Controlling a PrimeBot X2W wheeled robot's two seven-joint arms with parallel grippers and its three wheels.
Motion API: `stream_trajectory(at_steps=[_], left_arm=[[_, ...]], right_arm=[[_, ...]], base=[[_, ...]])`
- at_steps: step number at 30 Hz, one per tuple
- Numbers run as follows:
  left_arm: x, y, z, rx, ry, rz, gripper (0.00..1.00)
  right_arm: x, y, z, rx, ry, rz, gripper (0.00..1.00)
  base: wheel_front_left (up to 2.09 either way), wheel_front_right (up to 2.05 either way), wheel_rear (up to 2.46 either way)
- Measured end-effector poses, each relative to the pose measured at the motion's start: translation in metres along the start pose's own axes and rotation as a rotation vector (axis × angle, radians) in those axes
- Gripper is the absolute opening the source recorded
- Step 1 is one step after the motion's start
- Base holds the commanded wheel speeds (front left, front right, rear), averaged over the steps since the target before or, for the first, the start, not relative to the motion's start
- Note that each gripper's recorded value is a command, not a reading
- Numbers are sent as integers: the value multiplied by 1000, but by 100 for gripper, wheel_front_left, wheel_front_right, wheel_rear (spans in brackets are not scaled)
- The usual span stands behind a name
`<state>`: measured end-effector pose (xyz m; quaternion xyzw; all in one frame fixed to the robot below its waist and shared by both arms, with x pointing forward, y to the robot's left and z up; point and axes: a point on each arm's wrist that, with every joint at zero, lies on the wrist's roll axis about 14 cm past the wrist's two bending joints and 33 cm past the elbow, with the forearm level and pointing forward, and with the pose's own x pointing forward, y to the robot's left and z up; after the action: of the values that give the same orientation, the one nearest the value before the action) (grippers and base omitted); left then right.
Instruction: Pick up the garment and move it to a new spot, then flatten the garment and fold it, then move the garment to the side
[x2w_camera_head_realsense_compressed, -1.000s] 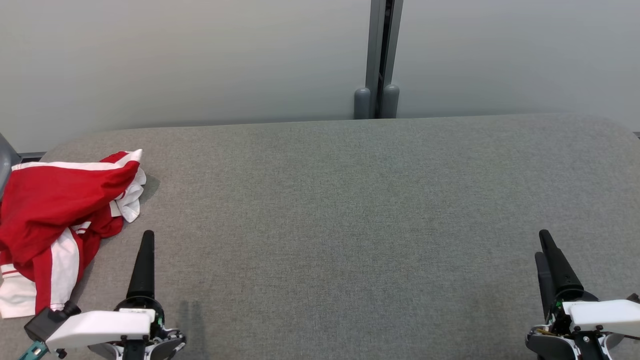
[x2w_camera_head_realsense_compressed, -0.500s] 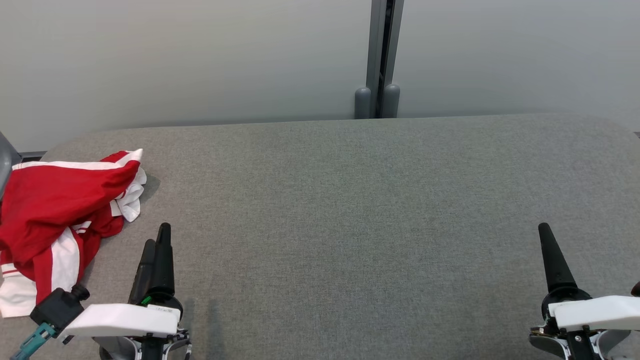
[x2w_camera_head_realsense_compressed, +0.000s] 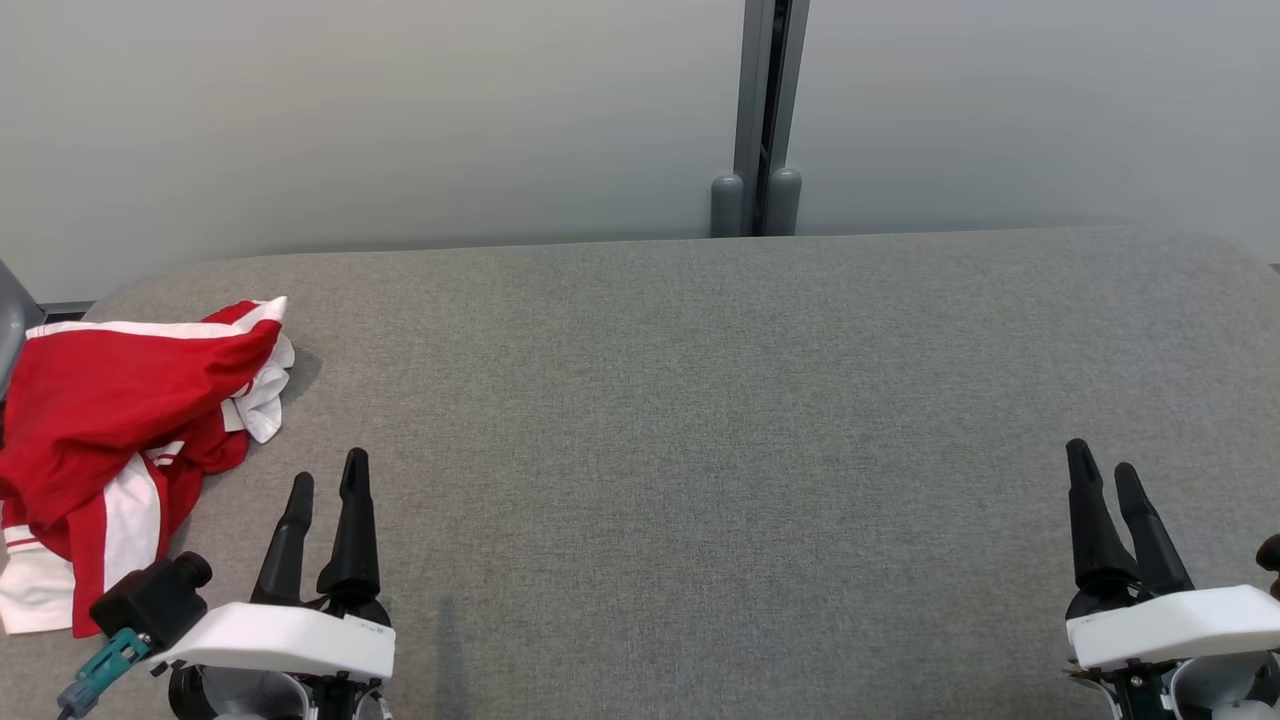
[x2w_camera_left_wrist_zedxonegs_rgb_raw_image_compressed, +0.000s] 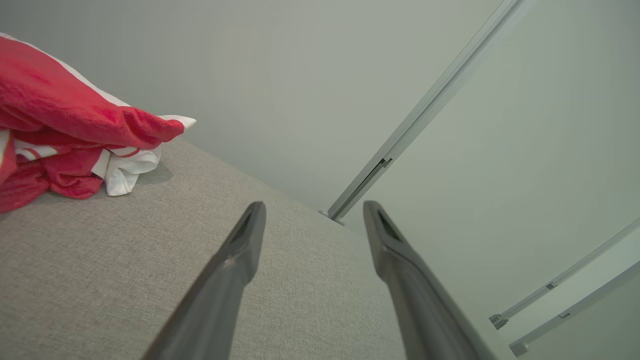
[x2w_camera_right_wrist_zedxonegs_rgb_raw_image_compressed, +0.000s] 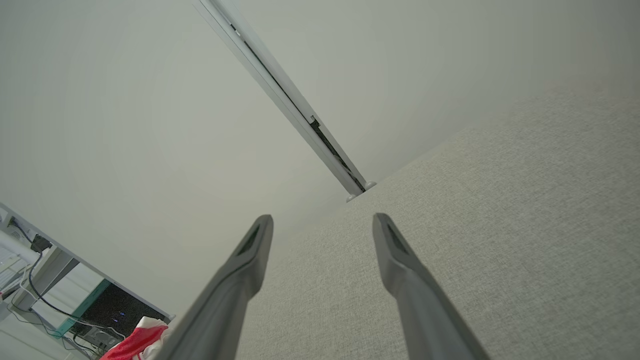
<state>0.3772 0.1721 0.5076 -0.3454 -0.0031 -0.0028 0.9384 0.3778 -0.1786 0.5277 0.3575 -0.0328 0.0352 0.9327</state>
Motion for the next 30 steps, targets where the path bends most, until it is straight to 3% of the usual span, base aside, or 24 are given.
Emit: stream_trajectory(at_steps=[30], left_arm=[[-1,-18,2,350,-48,-73,100]], right_arm=[[-1,18,0,-345,-27,89,100]], base=[[0,0,0]])
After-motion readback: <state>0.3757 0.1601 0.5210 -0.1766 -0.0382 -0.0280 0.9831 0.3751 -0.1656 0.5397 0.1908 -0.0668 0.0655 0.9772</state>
